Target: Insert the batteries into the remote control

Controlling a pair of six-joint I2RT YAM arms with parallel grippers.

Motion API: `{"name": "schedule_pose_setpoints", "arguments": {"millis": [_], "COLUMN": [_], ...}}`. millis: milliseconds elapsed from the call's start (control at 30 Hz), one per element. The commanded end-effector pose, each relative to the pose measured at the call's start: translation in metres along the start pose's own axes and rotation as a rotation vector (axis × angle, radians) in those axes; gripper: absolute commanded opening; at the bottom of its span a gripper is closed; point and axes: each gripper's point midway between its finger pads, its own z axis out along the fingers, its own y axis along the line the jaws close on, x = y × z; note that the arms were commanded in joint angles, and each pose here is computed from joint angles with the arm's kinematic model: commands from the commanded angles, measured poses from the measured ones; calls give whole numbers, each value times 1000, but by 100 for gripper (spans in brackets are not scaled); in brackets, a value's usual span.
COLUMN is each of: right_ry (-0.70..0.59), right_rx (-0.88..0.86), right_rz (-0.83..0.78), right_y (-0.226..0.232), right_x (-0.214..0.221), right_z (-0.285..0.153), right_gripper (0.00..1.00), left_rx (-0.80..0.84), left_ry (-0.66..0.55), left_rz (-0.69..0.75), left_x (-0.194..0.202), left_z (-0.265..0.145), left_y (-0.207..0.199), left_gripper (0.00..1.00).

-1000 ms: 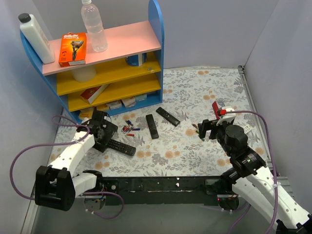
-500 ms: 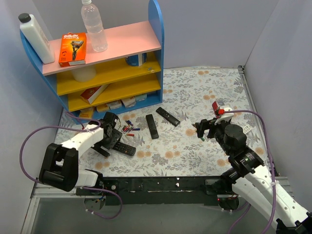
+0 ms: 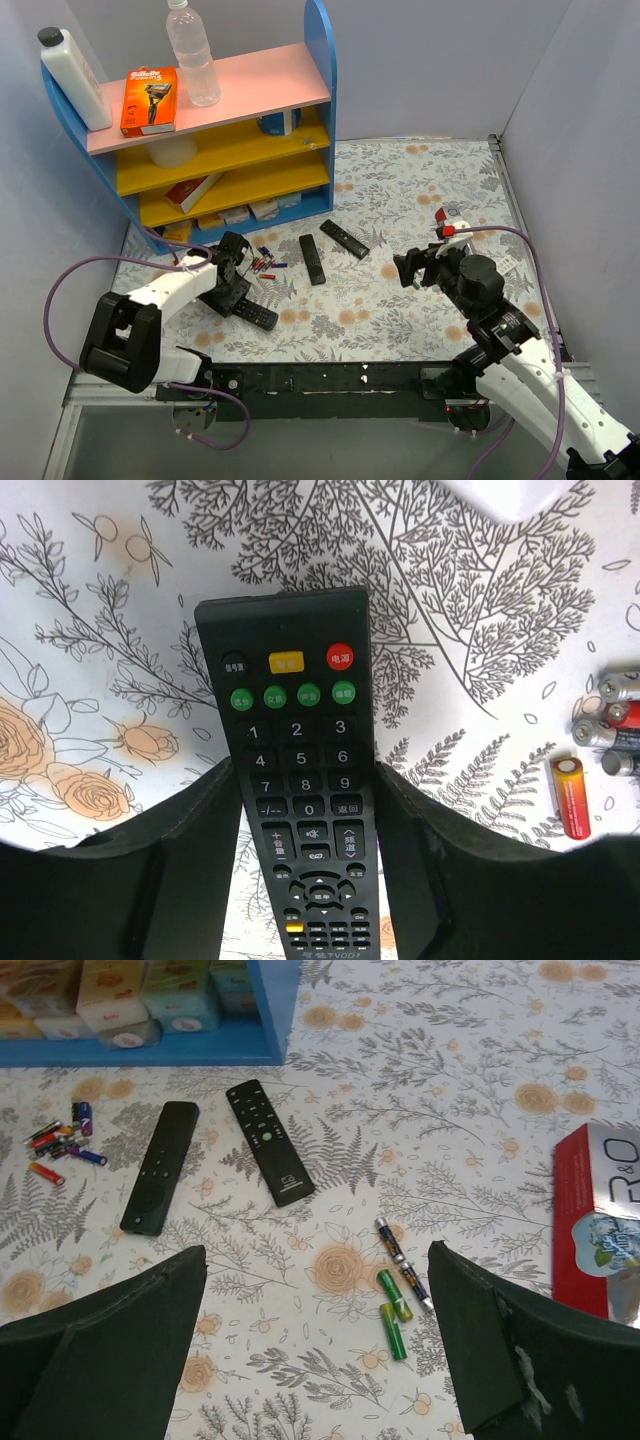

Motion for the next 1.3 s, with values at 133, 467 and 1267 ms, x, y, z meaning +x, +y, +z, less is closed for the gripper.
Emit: {"name": "schedule_pose_setpoints", "arguments": {"millis": [133,467,1267], "right_ry": [5,248,96], "right_rx": [-278,-637,-1230], "right_rz": [-3,73,439], "right_y": [50,114,233], "right_x": [-4,25,-95], "right_z": [0,-2,-4], "right_gripper": [98,98,98], "left_rx": [213,902,1862], "left_ry": [-3,-106,-154], "left_rz": [-28,93,554], "left_x": [-1,-20,19], "left_z": [-32,-147,-342], "left_y": [-25,-96,-145], "left_gripper": [14,0,0]}}
